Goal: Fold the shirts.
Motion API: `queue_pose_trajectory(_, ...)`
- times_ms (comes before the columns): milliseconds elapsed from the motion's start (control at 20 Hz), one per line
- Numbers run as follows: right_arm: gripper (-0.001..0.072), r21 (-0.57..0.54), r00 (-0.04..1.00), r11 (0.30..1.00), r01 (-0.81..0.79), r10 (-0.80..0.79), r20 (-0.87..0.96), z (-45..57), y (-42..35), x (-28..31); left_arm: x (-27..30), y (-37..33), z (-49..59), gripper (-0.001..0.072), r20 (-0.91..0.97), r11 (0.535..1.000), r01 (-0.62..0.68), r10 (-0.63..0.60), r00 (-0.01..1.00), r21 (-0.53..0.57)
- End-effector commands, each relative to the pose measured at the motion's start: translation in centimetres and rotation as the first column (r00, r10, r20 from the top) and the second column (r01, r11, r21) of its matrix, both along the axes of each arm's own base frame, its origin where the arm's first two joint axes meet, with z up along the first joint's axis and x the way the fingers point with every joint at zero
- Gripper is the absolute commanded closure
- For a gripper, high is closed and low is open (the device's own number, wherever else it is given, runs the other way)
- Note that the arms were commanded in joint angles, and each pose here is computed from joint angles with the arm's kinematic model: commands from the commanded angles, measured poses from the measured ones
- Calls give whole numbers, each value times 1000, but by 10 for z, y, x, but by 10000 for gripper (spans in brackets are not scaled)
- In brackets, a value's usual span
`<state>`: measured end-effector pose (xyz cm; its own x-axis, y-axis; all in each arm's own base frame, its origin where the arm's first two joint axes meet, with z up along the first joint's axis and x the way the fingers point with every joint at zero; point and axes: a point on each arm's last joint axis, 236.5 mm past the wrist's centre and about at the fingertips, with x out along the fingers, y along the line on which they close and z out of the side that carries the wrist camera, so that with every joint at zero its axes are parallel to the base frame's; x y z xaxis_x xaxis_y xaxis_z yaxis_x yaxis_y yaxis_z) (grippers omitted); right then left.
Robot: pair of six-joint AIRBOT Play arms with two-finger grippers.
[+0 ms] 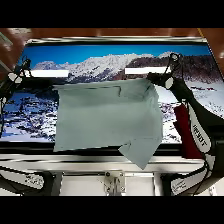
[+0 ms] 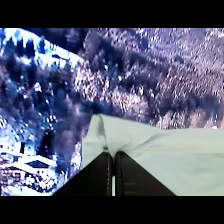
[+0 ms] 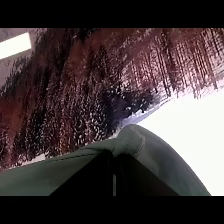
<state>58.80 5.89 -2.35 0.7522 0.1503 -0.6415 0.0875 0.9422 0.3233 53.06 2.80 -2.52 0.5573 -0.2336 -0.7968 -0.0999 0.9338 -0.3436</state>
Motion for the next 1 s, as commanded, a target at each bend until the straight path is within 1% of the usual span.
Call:
queue_pose_trajectory(0,649,19,988,999,-34,37,-152,-6,-1,-33,-24,-16,-6,671,-106,995,93,-96,990,-34)
queue_pose_trajectory(150,649,49,932,997,-66,79,-352,-7,-11,-84,-62,-33,-5,672,-248,976,198,-214,945,-91)
queue_pose_trajectory(250,649,75,844,992,-104,128,-521,-21,-9,-128,-88,-39,-12,672,-346,966,222,-256,903,-135)
queue_pose_trajectory(350,649,54,751,987,-153,152,-642,-39,-10,-161,-106,-45,-16,672,-410,960,216,-271,871,-176)
queue_pose_trajectory(450,649,37,706,985,-170,148,-693,-50,-10,-174,-116,-45,-24,672,-455,965,183,-249,855,-186)
queue_pose_trajectory(600,649,56,708,993,-107,116,-697,-58,-2,-169,-131,-39,-47,672,-536,976,129,-206,818,-177)
queue_pose_trajectory(750,649,57,685,993,-101,111,-721,-68,3,-173,-136,-41,-60,672,-571,977,99,-192,798,-190)
queue_pose_trajectory(800,618,61,677,993,-101,113,-727,-69,3,-175,-135,-40,-60,671,-568,977,97,-189,801,-189)
queue_pose_trajectory(850,473,58,680,993,-101,111,-724,-68,2,-174,-134,-39,-57,622,-563,978,97,-187,805,-187)
queue_pose_trajectory(900,219,56,688,993,-102,111,-717,-64,-1,-173,-133,-37,-53,385,-561,978,96,-187,807,-188)
queue_pose_trajectory(950,117,48,703,990,-129,126,-700,-56,-5,-169,-133,-32,-46,146,-561,978,97,-187,807,-187)
